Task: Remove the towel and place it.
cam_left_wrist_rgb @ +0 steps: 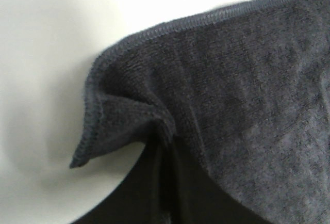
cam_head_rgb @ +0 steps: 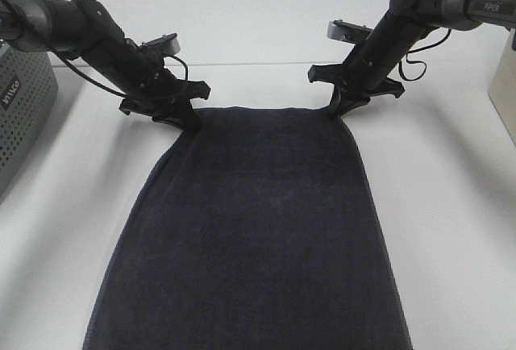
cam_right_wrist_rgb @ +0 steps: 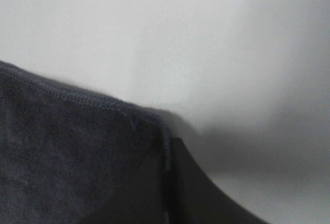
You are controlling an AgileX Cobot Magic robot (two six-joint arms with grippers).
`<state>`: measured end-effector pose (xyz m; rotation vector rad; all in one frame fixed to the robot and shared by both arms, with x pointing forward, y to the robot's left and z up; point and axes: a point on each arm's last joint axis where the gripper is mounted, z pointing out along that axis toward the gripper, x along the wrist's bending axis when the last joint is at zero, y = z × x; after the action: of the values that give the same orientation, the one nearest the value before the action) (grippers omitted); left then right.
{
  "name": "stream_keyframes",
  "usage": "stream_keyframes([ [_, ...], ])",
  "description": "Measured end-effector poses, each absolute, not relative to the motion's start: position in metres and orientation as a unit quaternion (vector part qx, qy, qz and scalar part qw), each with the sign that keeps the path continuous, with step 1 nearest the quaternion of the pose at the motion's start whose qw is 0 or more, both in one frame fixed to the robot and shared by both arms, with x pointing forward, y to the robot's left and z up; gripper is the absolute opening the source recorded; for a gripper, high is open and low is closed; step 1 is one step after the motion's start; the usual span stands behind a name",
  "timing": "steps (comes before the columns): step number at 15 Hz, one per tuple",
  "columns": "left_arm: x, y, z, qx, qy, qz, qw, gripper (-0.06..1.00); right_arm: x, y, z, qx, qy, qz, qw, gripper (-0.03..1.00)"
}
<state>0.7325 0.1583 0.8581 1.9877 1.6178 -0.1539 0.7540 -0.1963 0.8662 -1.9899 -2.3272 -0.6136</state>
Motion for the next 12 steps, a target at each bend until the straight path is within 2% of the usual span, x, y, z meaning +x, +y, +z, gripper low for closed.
stream_keyframes([
  [4,0.748,0.159,0.873,0.762,0.577,-0.007,0.295,0.01,0.769,-0.195,0.881,-0.62,-0.753,-0.215,-0.036,0.01],
  [7,0.763,0.158,0.897,0.761,0.557,0.037,0.331,0.01,0.783,-0.194,0.91,-0.606,-0.749,-0.255,-0.08,0.01],
  [8,0.763,0.158,0.897,0.761,0.557,0.037,0.331,0.01,0.783,-0.194,0.91,-0.606,-0.749,-0.255,-0.08,0.01],
  [9,0.77,0.157,0.909,0.758,0.547,0.063,0.35,0.01,0.79,-0.194,0.925,-0.593,-0.747,-0.28,-0.11,0.01],
  [12,0.778,0.159,0.917,0.747,0.541,0.107,0.373,0.01,0.795,-0.194,0.931,-0.588,-0.739,-0.299,-0.136,0.01],
])
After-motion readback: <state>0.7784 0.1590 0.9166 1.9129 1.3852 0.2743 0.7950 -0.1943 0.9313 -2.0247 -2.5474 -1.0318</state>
